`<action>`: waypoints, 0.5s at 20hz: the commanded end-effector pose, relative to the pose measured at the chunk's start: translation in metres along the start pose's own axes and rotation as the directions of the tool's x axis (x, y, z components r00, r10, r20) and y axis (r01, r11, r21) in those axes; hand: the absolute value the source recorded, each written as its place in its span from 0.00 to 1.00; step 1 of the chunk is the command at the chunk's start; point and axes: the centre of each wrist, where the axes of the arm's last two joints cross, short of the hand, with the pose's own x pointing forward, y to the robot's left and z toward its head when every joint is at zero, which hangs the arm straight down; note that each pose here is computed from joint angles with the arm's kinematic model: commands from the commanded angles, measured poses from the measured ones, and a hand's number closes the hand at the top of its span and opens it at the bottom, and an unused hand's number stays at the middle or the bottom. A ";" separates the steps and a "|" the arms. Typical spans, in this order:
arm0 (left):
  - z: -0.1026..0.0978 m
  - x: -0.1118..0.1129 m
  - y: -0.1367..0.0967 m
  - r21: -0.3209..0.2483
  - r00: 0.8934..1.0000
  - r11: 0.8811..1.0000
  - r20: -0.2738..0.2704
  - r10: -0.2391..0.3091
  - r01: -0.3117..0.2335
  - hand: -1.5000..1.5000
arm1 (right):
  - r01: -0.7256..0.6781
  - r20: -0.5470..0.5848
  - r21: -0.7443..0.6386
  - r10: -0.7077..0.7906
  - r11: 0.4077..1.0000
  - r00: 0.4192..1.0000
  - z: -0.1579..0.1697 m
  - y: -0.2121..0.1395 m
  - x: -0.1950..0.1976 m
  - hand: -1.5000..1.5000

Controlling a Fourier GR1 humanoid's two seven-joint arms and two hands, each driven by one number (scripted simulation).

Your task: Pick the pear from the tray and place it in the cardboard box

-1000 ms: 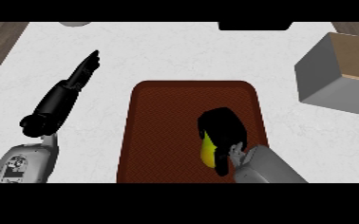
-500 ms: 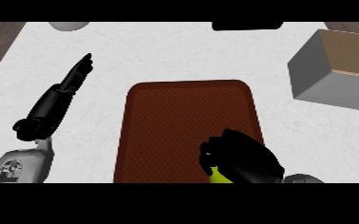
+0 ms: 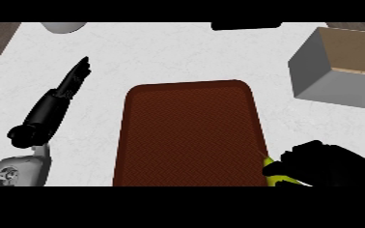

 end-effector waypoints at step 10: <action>-0.020 0.006 -0.003 -0.050 0.999 0.999 0.038 0.002 0.000 0.50 | 0.056 -0.426 -0.409 -0.245 0.911 0.871 0.071 -0.088 -0.091 1.00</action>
